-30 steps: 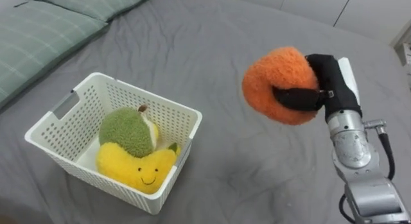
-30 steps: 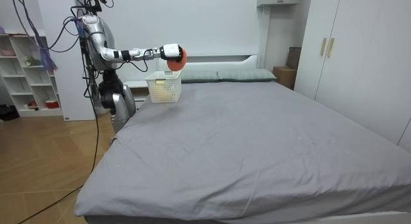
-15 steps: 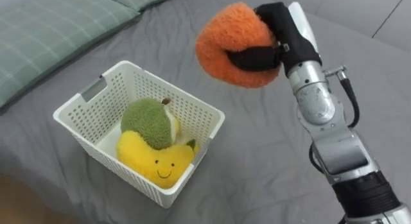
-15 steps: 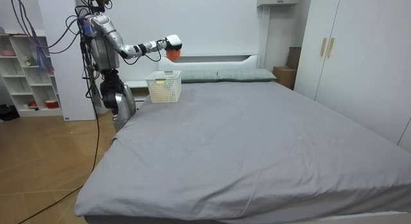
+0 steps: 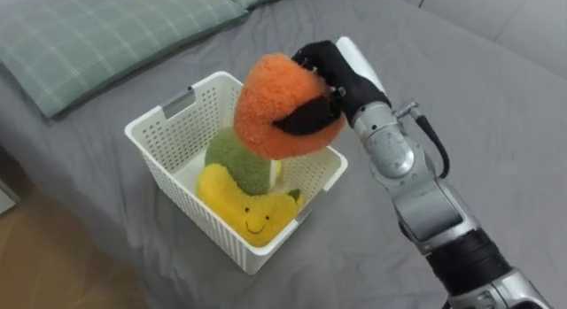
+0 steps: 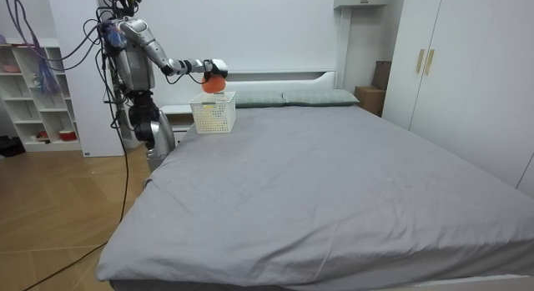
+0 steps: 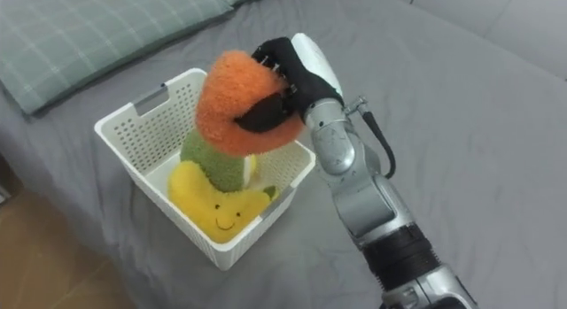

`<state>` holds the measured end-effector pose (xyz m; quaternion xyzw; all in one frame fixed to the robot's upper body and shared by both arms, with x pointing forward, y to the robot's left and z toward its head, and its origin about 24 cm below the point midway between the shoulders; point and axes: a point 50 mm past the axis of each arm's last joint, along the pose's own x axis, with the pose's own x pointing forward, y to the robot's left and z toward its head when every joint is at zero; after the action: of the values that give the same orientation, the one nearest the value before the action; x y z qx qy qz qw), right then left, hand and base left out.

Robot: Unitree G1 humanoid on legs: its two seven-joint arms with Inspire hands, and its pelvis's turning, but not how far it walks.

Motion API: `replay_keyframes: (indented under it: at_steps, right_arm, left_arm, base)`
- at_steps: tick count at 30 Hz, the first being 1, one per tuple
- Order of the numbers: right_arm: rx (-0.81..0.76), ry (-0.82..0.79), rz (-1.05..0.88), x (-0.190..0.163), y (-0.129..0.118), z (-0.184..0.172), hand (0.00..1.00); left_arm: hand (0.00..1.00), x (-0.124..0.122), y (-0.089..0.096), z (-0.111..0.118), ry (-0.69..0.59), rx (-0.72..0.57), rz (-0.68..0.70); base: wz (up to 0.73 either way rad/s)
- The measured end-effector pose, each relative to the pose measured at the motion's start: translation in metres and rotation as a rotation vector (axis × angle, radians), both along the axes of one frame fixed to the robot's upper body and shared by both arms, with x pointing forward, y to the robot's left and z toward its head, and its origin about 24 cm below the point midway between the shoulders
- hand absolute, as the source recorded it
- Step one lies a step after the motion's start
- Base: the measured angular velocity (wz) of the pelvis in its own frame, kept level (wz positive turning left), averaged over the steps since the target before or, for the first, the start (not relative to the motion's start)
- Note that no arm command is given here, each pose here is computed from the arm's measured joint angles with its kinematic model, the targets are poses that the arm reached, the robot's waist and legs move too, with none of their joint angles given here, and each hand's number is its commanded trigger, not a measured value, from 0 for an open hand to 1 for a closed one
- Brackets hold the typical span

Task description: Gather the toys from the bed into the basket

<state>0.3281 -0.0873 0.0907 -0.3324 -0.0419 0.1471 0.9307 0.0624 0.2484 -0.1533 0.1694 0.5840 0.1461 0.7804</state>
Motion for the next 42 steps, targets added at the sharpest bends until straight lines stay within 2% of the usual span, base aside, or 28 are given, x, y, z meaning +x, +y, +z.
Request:
replay_keyframes:
  at_steps: [11,24,42]
  right_arm:
    - [-0.028,0.053,0.034,-0.001,0.002,-0.009,0.00]
    - [-0.031,0.023,0.031,0.000,-0.003,-0.006,0.00]
    - [-0.079,0.000,0.006,0.002,-0.016,-0.005,0.00]
  left_arm:
    - [0.00,-0.009,0.000,-0.002,0.041,0.004,0.003]
    - [0.00,0.005,0.000,0.001,-0.002,0.005,-0.007]
    - [0.00,0.009,-0.001,0.002,-0.035,0.003,-0.016]
  base:
    - [0.06]
    - [0.00]
    - [-0.03]
